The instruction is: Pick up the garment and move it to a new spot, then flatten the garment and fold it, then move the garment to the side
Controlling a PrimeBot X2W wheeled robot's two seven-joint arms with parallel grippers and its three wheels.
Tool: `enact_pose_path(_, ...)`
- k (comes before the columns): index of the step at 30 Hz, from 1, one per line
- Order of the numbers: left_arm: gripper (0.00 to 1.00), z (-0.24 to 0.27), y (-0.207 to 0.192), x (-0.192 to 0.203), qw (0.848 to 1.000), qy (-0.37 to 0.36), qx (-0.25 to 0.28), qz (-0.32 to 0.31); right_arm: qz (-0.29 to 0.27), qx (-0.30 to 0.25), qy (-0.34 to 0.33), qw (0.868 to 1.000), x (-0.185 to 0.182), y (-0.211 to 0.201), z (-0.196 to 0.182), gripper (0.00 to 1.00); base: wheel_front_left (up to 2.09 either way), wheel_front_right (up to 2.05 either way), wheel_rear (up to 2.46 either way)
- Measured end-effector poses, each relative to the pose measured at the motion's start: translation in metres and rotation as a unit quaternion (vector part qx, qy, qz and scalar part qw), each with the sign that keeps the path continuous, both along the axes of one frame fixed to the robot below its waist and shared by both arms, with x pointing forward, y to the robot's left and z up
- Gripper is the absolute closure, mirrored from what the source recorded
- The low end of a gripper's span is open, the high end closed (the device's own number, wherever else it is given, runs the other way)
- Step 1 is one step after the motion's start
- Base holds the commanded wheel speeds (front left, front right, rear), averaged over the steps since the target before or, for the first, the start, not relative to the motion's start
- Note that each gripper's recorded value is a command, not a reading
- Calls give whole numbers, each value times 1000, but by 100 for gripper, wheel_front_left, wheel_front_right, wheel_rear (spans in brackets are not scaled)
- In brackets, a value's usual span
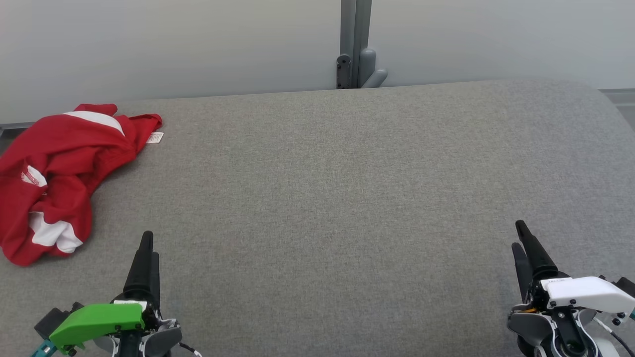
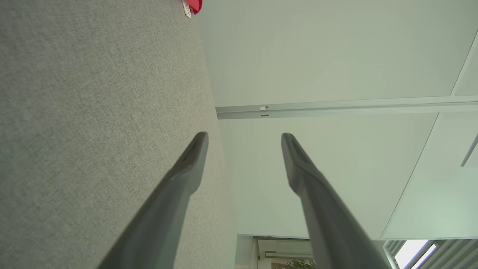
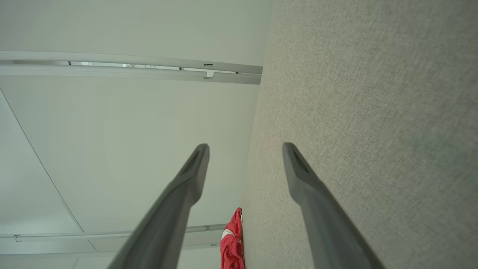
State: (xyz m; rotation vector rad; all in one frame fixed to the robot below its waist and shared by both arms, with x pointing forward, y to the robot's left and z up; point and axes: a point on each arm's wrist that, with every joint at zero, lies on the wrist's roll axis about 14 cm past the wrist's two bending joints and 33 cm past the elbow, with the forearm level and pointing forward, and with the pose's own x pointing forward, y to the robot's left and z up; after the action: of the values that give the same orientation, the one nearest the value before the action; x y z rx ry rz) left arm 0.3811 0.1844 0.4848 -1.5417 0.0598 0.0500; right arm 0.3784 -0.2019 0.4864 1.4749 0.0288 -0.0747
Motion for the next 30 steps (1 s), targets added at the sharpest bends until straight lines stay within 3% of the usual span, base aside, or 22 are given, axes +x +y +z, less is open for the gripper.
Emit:
enact_pose_path(6, 0, -1, -3, 0, 998, 3, 56, -4, 7, -92, -8, 996, 2, 0, 8, 0, 0, 0, 0)
enact_pose_path(14, 0, -8, -5, -1, 988, 16, 152, -14, 25, -225, -23, 974, 4, 6, 20, 0, 0, 0, 0)
enact_pose_path(30, 0, -12, -2, -5, 953, 25, 301, -16, 47, -371, -43, 926, 3, 21, 27, 0, 0, 0, 0)
